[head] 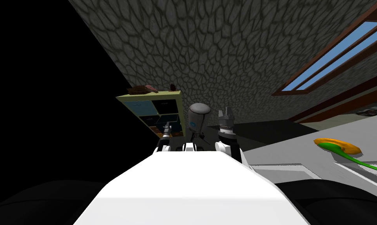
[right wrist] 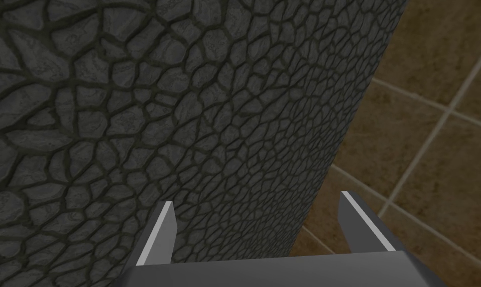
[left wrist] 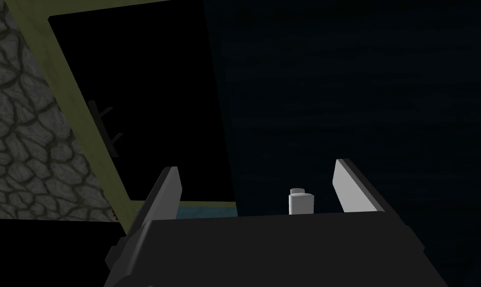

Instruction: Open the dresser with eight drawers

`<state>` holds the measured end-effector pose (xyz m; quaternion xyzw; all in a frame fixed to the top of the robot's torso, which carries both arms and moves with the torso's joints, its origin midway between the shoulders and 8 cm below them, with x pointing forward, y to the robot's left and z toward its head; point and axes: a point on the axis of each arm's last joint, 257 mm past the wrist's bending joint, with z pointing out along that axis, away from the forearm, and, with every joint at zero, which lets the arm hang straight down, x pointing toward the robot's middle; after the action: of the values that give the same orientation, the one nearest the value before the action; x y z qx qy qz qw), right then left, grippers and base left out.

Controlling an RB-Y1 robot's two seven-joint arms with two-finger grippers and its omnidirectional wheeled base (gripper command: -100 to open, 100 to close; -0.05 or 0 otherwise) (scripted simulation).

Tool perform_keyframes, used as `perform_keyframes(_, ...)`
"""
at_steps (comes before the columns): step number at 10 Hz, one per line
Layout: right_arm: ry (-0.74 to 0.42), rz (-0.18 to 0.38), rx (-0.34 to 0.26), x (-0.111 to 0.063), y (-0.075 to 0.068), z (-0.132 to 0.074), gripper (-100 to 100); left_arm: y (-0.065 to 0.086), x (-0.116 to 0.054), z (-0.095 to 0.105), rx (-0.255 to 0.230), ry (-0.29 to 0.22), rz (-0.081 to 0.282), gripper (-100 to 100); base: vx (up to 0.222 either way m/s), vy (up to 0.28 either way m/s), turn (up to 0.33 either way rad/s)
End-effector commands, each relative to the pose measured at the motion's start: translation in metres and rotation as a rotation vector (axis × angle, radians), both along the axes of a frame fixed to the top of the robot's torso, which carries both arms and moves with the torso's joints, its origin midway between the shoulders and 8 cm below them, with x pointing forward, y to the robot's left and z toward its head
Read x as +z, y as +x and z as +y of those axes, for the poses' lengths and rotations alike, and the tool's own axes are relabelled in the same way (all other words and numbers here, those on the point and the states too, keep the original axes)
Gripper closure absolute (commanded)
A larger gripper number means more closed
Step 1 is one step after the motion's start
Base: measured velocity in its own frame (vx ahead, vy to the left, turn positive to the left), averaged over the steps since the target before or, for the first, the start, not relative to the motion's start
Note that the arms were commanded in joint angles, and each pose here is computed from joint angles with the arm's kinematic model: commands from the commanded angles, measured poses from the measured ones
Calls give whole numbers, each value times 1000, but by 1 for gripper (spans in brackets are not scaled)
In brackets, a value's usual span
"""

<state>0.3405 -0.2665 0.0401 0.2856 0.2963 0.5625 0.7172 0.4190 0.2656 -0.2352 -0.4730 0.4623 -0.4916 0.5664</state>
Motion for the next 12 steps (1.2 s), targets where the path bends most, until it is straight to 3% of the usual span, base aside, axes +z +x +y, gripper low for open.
perform_keyframes(1,0,0,0,0,0,0,0,-2,15,2,3,0,-2,-100,13,-2,-25)
perform_keyframes(5,0,0,0,0,0,0,0,-7,38,4,8,-2,-2,-100,10,1,-18)
perform_keyframes(6,0,0,0,0,0,0,0,-7,27,4,8,-4,16,-100,9,2,-4)
perform_keyframes(7,0,0,0,0,0,0,0,-7,26,4,8,-5,21,0,0,0,0)
perform_keyframes(12,0,0,0,0,0,0,0,-8,21,4,10,-6,35,0,0,0,0)
